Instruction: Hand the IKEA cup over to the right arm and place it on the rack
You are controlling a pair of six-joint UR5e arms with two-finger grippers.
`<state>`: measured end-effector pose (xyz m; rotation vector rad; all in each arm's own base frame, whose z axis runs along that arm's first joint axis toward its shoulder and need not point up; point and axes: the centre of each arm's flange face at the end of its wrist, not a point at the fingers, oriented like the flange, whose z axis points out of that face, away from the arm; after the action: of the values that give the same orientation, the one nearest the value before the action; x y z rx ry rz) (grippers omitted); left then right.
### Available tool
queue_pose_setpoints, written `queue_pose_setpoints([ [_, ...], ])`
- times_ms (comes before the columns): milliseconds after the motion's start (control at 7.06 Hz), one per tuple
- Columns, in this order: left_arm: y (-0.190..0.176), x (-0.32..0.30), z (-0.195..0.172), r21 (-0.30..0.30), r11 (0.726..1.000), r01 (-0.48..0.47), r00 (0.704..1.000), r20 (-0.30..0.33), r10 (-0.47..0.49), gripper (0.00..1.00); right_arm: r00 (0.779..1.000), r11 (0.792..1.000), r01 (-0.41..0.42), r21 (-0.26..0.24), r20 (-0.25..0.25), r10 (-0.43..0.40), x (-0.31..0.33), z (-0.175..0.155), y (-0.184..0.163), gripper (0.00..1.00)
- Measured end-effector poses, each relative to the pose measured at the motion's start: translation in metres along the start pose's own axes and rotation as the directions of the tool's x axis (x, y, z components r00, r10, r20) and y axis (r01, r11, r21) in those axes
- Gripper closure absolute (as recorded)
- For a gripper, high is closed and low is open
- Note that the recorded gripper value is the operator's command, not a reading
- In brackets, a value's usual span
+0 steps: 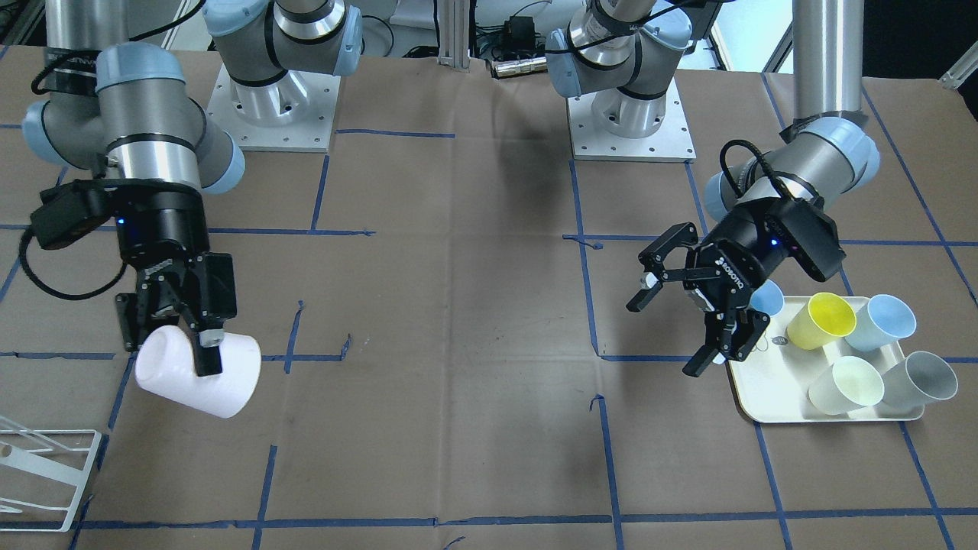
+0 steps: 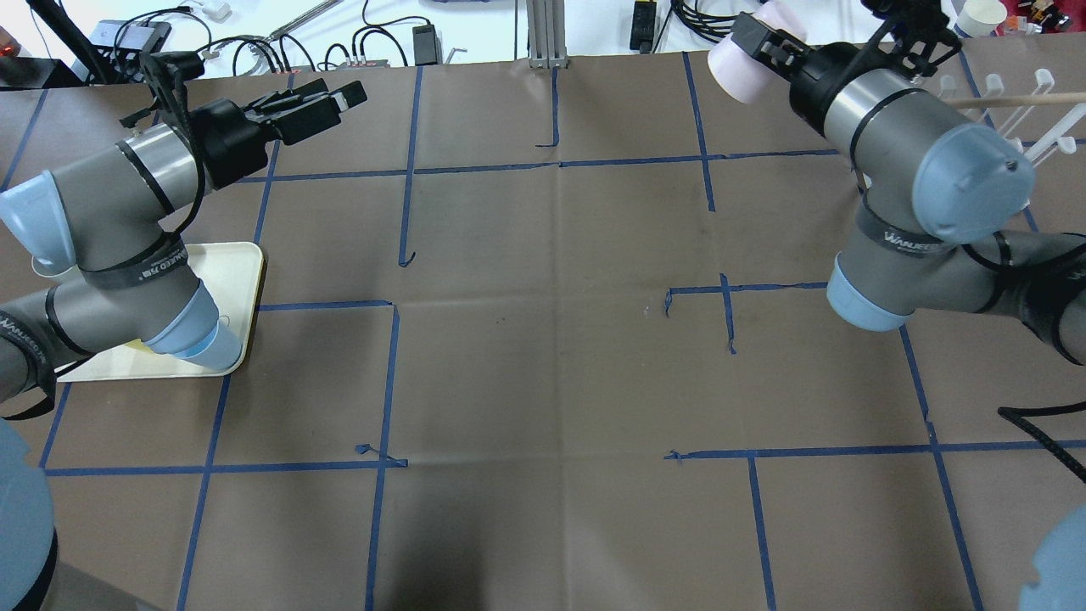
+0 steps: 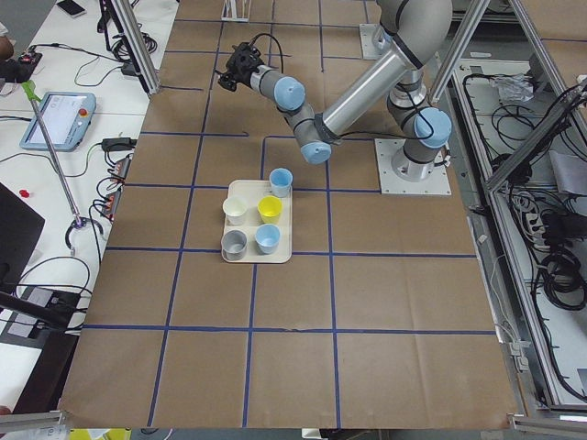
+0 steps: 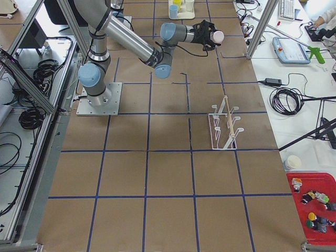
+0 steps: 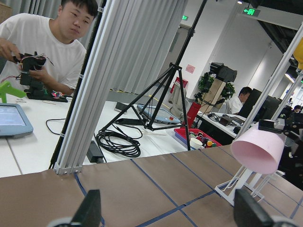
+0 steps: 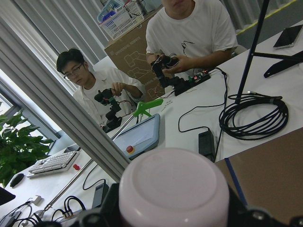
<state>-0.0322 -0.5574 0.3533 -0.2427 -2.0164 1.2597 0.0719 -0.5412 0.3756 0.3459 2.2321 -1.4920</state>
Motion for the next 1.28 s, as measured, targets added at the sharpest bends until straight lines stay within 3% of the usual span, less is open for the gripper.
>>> queue_pose_setpoints([
  [283,-0.022,-0.016,0.006,-0.056,0.993,0.1,0.984,0.156,-0.09,0.01,0.982,0.985,0.17,0.004,-0.089,-0.169,0.048,-0.017,-0.015,0.64],
  [567,-0.031,-0.009,0.031,-0.155,0.971,0.183,0.938,0.325,-0.125,0.01,0.904,0.923,0.385,-0.011,-0.196,-0.38,0.102,-0.03,-0.04,0.64],
  [708,-0.037,0.009,0.047,-0.228,0.949,0.219,0.903,0.416,-0.109,0.01,0.873,0.901,0.434,-0.022,-0.237,-0.426,0.128,-0.036,-0.054,0.64],
  [992,-0.043,0.042,0.057,-0.366,0.877,0.311,0.831,0.552,-0.065,0.01,0.825,0.864,0.491,-0.112,-0.258,-0.502,0.171,-0.022,-0.081,0.67],
  [1134,-0.046,0.051,0.051,-0.416,0.831,0.368,0.796,0.604,-0.05,0.01,0.811,0.844,0.519,-0.135,-0.234,-0.536,0.187,-0.012,-0.097,0.67],
  [1275,-0.052,0.06,0.04,-0.457,0.782,0.424,0.761,0.648,-0.033,0.01,0.812,0.835,0.537,-0.122,-0.193,-0.551,0.197,-0.003,-0.108,0.73],
])
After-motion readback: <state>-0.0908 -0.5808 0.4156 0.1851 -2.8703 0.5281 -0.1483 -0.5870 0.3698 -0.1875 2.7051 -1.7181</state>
